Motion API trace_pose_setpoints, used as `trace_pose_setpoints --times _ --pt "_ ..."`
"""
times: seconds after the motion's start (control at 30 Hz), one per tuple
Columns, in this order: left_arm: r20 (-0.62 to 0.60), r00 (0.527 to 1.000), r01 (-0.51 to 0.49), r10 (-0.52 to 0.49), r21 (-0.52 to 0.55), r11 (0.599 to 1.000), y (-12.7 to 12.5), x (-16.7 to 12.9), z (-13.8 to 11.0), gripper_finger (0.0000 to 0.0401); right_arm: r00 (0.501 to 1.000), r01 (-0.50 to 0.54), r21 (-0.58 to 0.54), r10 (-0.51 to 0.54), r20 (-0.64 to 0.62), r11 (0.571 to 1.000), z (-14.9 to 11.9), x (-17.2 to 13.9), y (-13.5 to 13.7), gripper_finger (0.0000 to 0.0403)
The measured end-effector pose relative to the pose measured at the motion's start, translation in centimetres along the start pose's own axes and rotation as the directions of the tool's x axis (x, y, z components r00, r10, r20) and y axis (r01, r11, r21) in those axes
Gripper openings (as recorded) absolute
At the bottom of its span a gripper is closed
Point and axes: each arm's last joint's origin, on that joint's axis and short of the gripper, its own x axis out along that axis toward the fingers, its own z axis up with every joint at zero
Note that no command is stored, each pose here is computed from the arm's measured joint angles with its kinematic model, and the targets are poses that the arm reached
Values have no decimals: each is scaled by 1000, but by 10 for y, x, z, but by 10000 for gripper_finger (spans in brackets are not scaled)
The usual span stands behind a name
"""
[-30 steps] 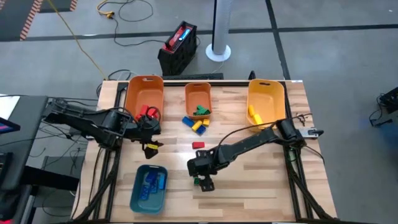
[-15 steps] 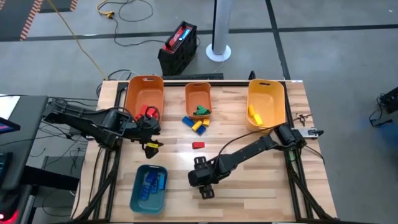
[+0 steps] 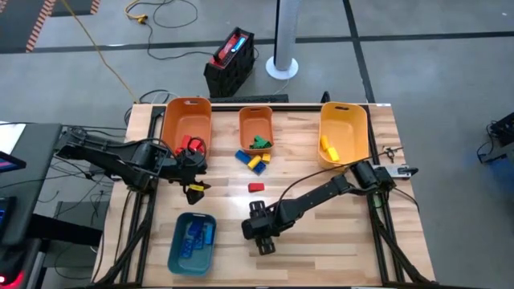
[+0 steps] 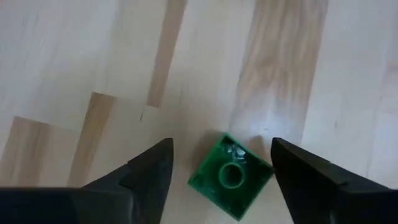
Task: Sort blocks
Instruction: Put the green game piece into the right orange bin
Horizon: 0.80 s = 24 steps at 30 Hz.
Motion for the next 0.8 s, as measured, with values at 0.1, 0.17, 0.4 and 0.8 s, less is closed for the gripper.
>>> trace_pose_setpoints --times 0.1,0.17,0.4,0.8 --pt "-1 1000 0 1 19 1000 0 0 0 254 1000 1 0 -1 -5 1000 0 0 -2 245" --pt "-2 1000 -1 1 22 1000 0 0 0 254 1000 1 -8 -1 -2 1000 0 0 -2 222" --pt "-24 1000 -15 16 28 1000 2 0 -2 254 1000 -2 -41 1 -7 999 1 0 -8 148" --pt "-37 999 -23 25 53 998 2 0 -4 254 1000 -4 6 4 -20 1000 2 -2 -30 129"
